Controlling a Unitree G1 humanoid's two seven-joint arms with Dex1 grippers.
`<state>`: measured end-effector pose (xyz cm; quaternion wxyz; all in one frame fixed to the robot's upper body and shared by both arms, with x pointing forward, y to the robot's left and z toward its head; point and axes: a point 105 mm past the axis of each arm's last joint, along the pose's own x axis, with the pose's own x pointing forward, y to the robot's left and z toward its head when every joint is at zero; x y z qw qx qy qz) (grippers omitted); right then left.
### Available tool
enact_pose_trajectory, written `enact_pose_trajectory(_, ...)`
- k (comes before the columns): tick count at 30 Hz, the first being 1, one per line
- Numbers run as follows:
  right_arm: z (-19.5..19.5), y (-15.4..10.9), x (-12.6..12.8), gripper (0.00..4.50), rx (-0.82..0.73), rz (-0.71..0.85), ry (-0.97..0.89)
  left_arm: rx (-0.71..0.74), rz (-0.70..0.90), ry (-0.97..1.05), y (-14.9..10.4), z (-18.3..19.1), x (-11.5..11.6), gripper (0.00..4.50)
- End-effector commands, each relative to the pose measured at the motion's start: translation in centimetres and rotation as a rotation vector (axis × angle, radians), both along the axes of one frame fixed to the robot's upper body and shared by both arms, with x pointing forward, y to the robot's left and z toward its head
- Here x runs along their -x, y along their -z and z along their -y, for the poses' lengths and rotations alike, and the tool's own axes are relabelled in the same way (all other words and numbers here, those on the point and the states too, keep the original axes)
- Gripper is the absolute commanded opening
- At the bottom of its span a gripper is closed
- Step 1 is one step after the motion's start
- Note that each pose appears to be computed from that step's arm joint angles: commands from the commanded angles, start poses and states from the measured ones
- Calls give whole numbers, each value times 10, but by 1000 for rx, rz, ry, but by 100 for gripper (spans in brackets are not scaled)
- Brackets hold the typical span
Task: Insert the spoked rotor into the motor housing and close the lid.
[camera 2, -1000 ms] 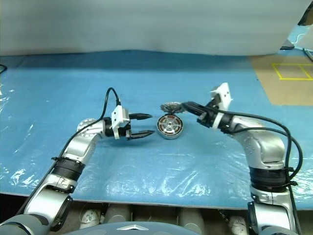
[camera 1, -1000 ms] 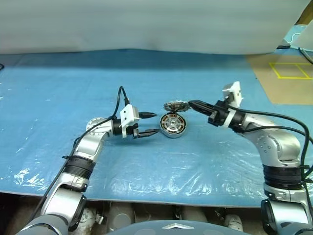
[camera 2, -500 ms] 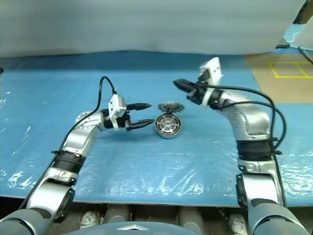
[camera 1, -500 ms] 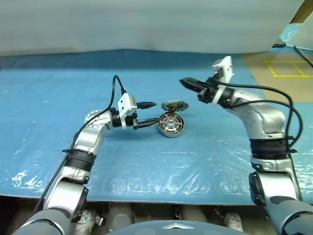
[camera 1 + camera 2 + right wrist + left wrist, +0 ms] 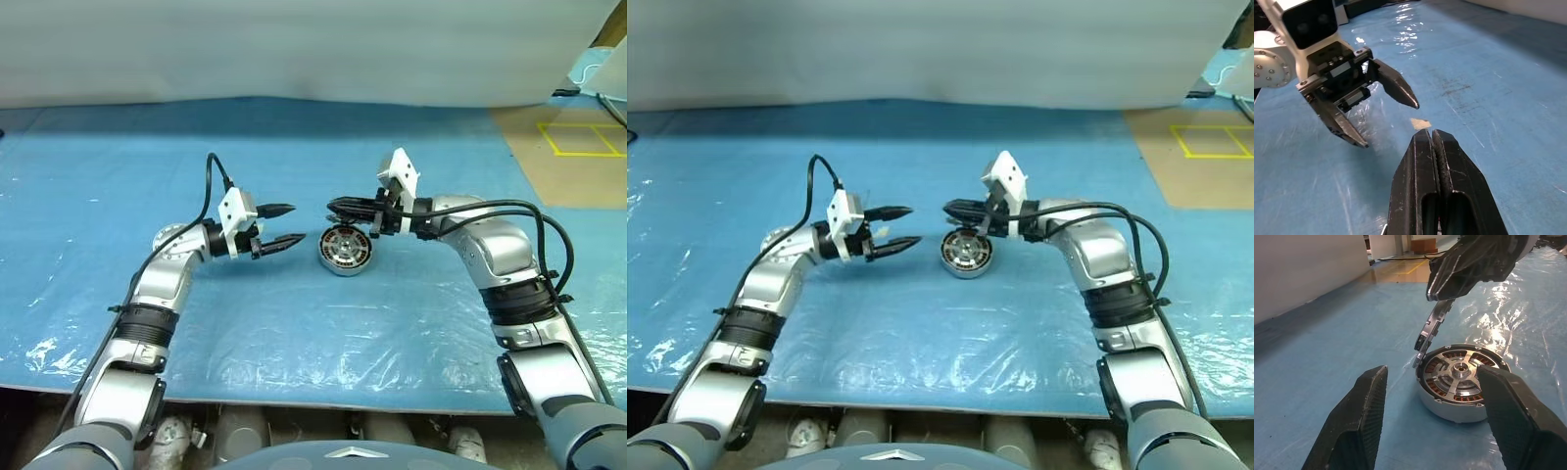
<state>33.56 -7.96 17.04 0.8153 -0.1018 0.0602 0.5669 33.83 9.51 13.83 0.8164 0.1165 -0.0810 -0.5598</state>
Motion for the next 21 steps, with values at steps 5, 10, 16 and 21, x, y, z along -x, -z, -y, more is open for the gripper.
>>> enact_pose_trajectory(5, -5, 23, 7, 4, 33, -34, 5, 9, 50, 25, -15, 7, 0, 303)
enact_pose_trajectory(10, -11, 9, 17, 4, -106, -86, -13, 6, 52, 34, -16, 8, 0, 303)
enact_pose_trajectory(16, 8, -68, 12, 4, -429, -74, 26, 4, 45, 41, -15, 7, 1, 303)
enact_pose_trajectory(21, 32, -58, -21, 4, -300, -1, 230, 5, 39, 47, -13, 9, 2, 303)
